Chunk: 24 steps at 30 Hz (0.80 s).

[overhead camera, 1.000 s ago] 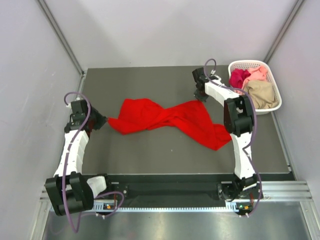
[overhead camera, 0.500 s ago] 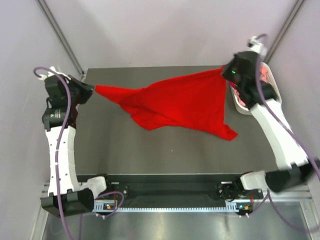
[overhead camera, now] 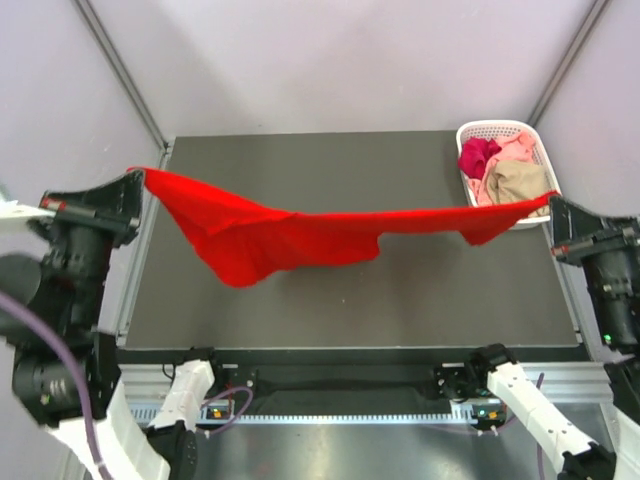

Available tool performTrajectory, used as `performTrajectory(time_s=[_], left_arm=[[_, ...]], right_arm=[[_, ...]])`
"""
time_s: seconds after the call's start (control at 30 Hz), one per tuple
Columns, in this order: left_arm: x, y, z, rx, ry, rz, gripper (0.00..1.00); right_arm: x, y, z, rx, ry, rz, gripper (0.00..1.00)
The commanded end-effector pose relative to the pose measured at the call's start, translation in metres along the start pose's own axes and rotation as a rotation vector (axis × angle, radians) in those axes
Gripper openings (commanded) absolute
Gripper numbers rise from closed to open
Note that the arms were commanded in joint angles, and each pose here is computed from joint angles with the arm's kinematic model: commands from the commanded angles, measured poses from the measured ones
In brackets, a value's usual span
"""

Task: Fold and stack the t-shirts
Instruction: Flatten the tshirt out

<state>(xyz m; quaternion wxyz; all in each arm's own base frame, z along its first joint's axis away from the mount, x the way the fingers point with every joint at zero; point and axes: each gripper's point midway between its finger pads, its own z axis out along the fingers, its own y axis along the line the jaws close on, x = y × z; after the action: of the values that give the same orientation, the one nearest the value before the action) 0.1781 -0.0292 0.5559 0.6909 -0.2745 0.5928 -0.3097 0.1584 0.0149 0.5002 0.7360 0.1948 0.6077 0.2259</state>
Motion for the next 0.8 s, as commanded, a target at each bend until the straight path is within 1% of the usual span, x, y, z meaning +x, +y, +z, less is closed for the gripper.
performTrajectory(time_s=[0.0,0.07,0.1,0.2,0.23,0.33,0.37,0.43,0.47,0.5,0.53,0.57,0.6,0.63,0.67,0.73,0.77], left_arm=[[-0.012,-0.019,-0.019,0.02,-0.028,-0.068,0.0],[-0.019,-0.031,-0.025,0.028,-0.028,-0.053,0.0],[-0.022,-0.034,-0.026,0.03,-0.027,-0.049,0.0],[-0.029,-0.042,-0.022,0.039,-0.034,-0.036,0.0],[-0.029,-0.04,-0.018,0.034,-0.033,-0.037,0.0],[-0.018,-0.023,0.012,-0.006,0.021,-0.037,0.0],[-0.006,-0.009,0.03,-0.034,0.071,-0.036,0.0],[-0.002,-0.002,0.051,-0.037,0.09,-0.028,0.0],[0.006,0.011,0.07,-0.066,0.125,-0.026,0.0],[0.006,0.013,0.081,-0.064,0.123,-0.02,0.0],[0.01,0.025,0.102,-0.089,0.14,-0.019,0.0],[0.013,0.031,0.115,-0.099,0.149,-0.017,0.0],[0.014,0.037,0.127,-0.106,0.152,-0.017,0.0],[0.01,0.036,0.142,-0.087,0.136,-0.012,0.0],[0.018,0.052,0.168,-0.113,0.161,-0.022,0.0],[0.017,0.057,0.199,-0.093,0.152,-0.019,0.0],[0.024,0.069,0.229,-0.105,0.179,-0.022,0.0]], right_arm=[[-0.004,0.01,-0.021,-0.056,0.035,0.021,0.0],[-0.01,0.015,-0.026,-0.066,0.045,0.039,0.0],[-0.022,0.022,-0.032,-0.092,0.022,0.051,0.0],[-0.031,0.035,-0.026,-0.125,0.012,0.049,0.0],[-0.028,0.035,-0.017,-0.114,0.019,0.043,0.0],[-0.017,0.032,0.003,-0.092,0.027,0.015,0.0],[-0.013,0.033,0.017,-0.088,0.027,-0.003,0.0],[0.002,0.031,0.039,-0.065,0.05,-0.026,0.0],[0.011,0.033,0.062,-0.058,0.06,-0.041,0.0],[0.016,0.034,0.074,-0.054,0.064,-0.051,0.0],[0.031,0.031,0.099,-0.025,0.094,-0.071,0.0],[0.036,0.032,0.113,-0.015,0.095,-0.077,0.0],[0.03,0.04,0.127,-0.031,0.065,-0.074,0.0],[0.033,0.043,0.142,-0.03,0.061,-0.081,0.0],[0.056,0.041,0.172,-0.01,0.103,-0.108,0.0],[0.049,0.057,0.201,-0.042,0.062,-0.107,0.0],[0.073,0.054,0.231,-0.026,0.102,-0.136,0.0]])
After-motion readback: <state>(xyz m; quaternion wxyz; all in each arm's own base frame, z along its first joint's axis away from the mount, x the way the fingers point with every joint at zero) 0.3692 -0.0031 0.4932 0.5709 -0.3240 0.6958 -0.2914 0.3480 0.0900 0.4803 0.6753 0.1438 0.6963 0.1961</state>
